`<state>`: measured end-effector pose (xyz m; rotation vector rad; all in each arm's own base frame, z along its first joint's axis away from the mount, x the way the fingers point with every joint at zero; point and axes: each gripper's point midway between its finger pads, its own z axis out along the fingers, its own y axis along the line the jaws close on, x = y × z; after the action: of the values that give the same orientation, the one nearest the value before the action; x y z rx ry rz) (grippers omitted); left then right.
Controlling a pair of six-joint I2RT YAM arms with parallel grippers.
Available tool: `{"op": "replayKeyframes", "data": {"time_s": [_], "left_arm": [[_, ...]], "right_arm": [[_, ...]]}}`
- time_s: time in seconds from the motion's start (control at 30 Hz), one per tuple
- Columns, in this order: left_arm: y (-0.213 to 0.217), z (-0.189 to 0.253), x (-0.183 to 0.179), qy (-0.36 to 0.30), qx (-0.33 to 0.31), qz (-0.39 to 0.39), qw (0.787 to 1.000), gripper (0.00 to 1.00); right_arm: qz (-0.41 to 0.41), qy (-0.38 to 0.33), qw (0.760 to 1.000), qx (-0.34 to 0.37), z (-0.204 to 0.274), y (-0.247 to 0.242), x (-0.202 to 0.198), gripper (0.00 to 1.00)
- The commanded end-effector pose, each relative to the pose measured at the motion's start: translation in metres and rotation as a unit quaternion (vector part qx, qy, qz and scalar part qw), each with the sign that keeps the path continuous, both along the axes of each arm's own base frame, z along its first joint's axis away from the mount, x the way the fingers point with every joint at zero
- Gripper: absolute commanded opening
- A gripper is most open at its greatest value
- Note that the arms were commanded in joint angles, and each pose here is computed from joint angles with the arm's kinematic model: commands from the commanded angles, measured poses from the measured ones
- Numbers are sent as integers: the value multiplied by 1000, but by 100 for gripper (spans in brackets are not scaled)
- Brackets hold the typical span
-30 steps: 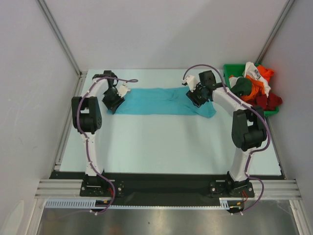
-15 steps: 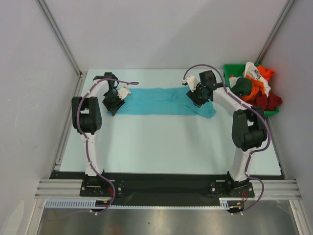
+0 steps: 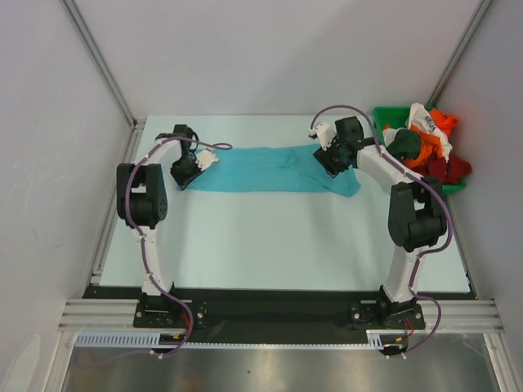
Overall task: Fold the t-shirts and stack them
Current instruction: Fold the tshirt
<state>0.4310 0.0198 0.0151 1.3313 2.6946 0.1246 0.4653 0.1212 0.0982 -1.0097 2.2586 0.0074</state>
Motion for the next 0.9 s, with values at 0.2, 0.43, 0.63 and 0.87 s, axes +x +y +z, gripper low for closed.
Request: {"op": "replayKeyframes", "data": {"time_s": [0.2, 0.43, 0.63, 0.87], "left_arm": [[1, -14, -92, 113, 22, -18, 993, 10], [-25, 13, -145, 157, 16, -42, 987, 9], [-40, 32, -169, 159, 16, -45, 986, 10], [-58, 47, -191, 171, 1, -45, 984, 10]], "right_arm": [[-140, -20, 990, 26, 11, -60, 39, 62], [-156, 51, 986, 42, -20, -67, 75, 59], [-149, 83, 983, 70, -39, -52, 90, 60], [-125, 93, 986, 61, -52, -35, 96, 48]]}}
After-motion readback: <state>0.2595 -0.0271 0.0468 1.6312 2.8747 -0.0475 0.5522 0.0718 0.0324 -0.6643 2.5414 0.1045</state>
